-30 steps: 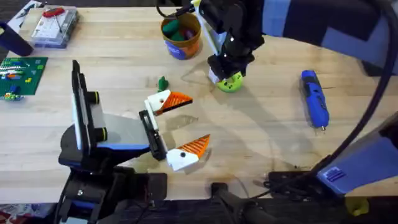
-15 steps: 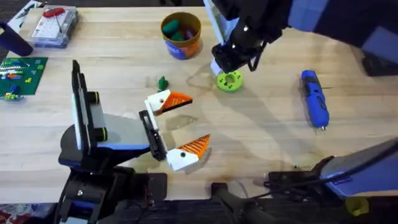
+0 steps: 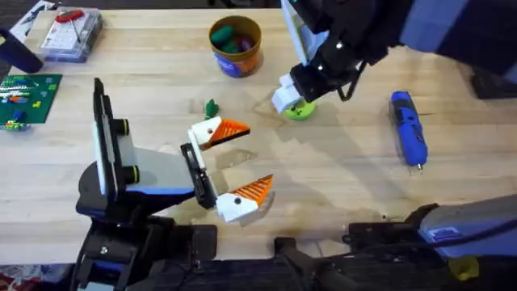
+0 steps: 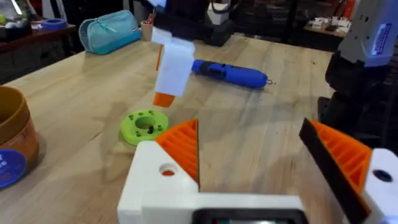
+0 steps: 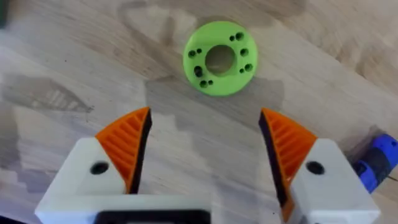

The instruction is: Pick up the gripper from the table and insert it into the empty holder that is missing its gripper. Then pick up a screw, insert it into the mounting hole, and use the screwdriver to tighten it. Finally, clean up the table by picking up the vegetable and placing it into the bucket.

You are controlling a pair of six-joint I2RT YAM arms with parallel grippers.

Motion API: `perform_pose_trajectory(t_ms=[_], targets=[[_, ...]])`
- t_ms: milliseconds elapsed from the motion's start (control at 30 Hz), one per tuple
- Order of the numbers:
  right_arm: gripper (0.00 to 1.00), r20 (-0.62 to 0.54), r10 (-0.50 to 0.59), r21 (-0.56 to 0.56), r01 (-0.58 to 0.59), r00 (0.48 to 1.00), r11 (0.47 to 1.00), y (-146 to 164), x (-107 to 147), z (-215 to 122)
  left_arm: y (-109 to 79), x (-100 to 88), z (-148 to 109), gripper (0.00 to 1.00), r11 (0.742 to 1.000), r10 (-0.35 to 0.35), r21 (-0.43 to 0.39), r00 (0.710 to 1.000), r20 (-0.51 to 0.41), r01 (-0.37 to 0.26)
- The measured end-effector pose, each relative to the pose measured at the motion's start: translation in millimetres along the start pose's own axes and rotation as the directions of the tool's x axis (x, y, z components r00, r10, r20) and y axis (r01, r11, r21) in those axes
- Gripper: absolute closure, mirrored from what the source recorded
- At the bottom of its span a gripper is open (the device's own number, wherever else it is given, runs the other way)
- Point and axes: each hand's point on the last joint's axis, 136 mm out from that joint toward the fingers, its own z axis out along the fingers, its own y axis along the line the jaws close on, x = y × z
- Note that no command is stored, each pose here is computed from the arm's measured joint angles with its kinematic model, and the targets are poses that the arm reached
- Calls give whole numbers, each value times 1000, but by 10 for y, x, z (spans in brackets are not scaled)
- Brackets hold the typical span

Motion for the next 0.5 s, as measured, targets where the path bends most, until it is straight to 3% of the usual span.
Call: perform_pose_trajectory(t_ms=[233, 500], targets=[[12, 33, 5, -4, -5, 999, 1000, -7, -19, -94, 0, 0, 0, 13, 1000, 0, 0, 1000, 0, 0], [12, -4, 28, 1, -28, 1000, 1000, -2, 139, 152, 0, 0, 0, 13, 1000, 0, 0, 1000, 0, 0]])
